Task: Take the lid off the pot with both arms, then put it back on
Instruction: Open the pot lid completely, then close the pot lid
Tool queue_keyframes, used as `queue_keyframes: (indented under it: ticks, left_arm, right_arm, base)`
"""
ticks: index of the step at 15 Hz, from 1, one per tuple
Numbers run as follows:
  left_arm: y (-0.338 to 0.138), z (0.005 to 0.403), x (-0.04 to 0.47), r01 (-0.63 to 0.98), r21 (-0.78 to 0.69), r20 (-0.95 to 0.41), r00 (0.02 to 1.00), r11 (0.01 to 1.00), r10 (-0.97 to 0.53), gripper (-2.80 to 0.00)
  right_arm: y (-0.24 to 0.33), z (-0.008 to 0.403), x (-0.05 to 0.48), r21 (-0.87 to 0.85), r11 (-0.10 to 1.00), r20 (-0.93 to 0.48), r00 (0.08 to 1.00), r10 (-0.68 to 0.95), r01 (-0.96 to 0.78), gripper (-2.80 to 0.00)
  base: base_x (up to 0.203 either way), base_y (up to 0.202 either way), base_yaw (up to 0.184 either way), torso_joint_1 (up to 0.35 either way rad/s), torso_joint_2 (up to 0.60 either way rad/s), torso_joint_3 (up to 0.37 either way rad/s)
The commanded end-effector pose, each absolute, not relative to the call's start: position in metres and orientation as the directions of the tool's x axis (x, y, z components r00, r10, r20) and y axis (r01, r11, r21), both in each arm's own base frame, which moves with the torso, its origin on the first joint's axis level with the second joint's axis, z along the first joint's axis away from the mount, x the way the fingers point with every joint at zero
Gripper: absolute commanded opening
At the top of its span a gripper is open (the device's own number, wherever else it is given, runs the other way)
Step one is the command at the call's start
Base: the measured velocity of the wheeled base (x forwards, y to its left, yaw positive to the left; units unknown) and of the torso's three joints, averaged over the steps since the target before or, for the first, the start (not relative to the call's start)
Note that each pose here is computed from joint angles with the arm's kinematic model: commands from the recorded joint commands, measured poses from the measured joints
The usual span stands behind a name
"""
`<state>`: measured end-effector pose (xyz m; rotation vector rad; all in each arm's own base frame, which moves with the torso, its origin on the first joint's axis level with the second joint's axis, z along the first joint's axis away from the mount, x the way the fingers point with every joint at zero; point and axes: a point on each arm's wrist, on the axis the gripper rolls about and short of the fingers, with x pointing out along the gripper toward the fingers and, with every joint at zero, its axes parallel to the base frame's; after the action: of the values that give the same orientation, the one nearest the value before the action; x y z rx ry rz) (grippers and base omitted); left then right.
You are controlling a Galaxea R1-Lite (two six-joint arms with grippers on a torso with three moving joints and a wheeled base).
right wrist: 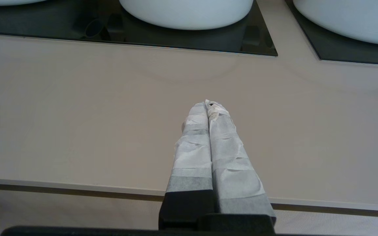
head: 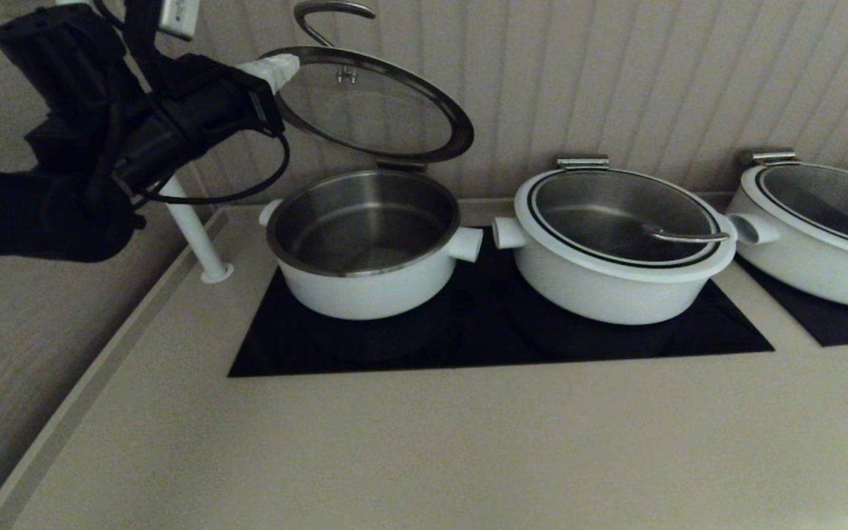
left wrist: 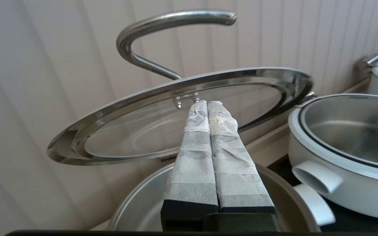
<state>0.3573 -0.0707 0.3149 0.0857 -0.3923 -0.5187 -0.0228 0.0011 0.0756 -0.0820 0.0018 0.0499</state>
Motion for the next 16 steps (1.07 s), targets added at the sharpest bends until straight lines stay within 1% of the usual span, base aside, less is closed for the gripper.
queue_keyframes:
  ticks: [1,9,14,16]
  left_arm:
    - [-0.068,0.332,0.339,0.462,0.189,0.368,0.785,0.867,-0.498,-2.8]
    - [-0.069,0.37,0.349,0.464,0.192,0.37,0.782,0.864,-0.502,-2.8]
    - [-0.072,0.389,0.366,0.472,0.182,0.338,0.794,0.862,-0.506,-2.8]
    - [-0.074,0.384,0.373,0.49,0.162,0.276,0.811,0.857,-0.516,-2.8]
  right_arm:
    - [0.001,0.076,-0.023,-0.083,0.995,-0.003,0.999,0.051,-0.051,-2.8]
    - [0.001,0.076,-0.023,-0.083,0.995,-0.003,0.999,0.052,-0.052,-2.8]
    - [0.001,0.076,-0.023,-0.083,0.995,-0.003,0.999,0.051,-0.051,-2.8]
    - [0.001,0.076,-0.023,-0.083,0.995,-0.003,0.999,0.051,-0.051,-2.8]
  base:
    - [0.0,0.0,0.0,0.0,0.0,0.0]
    - [0.0,0.0,0.0,0.0,0.0,0.0]
    - [0.0,0.0,0.0,0.0,0.0,0.0]
    - [0.0,0.0,0.0,0.0,0.0,0.0]
